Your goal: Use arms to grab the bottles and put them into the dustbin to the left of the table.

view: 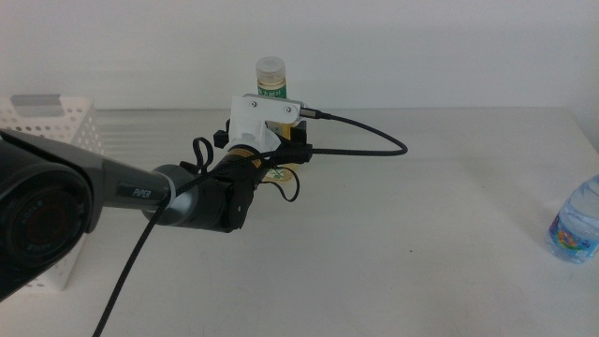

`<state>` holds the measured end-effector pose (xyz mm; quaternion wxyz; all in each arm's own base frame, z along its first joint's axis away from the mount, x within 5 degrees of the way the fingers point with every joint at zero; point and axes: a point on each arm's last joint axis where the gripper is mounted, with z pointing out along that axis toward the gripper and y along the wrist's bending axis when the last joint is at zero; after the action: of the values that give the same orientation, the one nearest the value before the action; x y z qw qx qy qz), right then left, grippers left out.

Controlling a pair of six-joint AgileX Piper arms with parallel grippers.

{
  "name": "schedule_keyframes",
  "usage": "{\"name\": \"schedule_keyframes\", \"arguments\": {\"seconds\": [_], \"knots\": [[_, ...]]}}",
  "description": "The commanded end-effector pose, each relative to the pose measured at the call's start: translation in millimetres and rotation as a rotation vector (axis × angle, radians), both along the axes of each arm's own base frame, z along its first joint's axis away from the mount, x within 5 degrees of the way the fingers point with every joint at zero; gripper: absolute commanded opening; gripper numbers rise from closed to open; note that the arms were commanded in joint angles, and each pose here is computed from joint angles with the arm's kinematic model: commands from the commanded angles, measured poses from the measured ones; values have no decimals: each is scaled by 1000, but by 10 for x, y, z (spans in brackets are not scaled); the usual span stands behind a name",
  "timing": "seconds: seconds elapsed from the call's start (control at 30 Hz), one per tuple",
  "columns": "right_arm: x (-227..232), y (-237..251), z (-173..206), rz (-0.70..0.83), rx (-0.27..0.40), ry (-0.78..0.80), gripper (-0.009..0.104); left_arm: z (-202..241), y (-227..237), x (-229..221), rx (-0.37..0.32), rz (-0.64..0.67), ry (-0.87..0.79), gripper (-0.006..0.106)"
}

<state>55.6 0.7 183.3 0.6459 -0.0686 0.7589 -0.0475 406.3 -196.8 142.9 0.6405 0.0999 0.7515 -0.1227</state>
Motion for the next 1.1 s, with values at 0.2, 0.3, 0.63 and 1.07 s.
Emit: {"name": "schedule_keyframes", "arguments": {"seconds": [0.2,0.3,0.63,1.07], "knots": [[-13,-2,108,-3,-13,-109,77,368,-22,37,-92,10,-155,52],[-13,-2,108,-3,-13,-109,77,404,-20,30,-101,9,-154,18],[-13,-2,108,-3,-13,-109,77,700,130,-283,-69,-10,-185,-5],[-13,-2,108,-3,-13,-109,77,1182,469,-968,-69,-32,-191,-5]]}}
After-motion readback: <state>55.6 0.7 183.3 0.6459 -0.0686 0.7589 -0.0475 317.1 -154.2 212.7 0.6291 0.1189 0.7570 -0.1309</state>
